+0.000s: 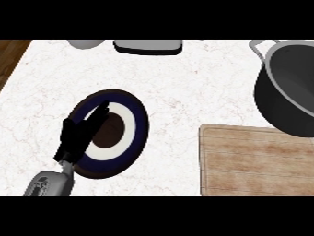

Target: Pick the bell pepper from the cutting board and place it in the pot

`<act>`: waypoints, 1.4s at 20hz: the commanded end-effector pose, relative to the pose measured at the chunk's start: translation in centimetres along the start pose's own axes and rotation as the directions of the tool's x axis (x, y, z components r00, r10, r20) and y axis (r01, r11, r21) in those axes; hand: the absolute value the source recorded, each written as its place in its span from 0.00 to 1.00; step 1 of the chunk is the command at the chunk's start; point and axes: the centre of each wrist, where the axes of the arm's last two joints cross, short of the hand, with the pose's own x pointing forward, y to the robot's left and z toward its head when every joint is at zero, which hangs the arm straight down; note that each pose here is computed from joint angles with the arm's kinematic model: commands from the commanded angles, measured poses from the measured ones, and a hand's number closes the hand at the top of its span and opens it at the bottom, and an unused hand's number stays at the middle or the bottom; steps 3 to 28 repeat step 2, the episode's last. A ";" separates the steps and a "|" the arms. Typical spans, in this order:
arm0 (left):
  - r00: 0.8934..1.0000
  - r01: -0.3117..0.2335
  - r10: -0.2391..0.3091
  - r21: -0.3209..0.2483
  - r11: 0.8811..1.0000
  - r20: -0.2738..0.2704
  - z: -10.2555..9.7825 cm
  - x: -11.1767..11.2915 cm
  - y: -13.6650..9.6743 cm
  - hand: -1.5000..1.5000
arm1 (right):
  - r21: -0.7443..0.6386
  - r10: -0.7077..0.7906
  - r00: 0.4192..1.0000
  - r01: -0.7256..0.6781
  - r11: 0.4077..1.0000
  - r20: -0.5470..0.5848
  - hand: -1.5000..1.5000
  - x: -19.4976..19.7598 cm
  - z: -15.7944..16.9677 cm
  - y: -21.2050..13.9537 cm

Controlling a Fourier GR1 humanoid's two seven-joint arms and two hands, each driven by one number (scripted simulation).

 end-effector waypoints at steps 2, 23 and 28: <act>1.000 0.003 -0.003 -0.011 1.000 0.011 0.8 -0.7 0.0 0.50 | -0.075 -0.118 0.992 0.121 0.990 0.045 0.00 0.3 3.4 -4.4; 1.000 0.003 -0.003 -0.011 1.000 0.011 0.8 -0.7 0.0 0.50 | -0.075 -0.118 0.992 0.121 0.990 0.045 0.00 0.3 3.4 -4.4; 1.000 0.003 -0.003 -0.011 1.000 0.011 0.8 -0.7 0.0 0.50 | -0.075 -0.118 0.992 0.121 0.990 0.045 0.00 0.3 3.4 -4.4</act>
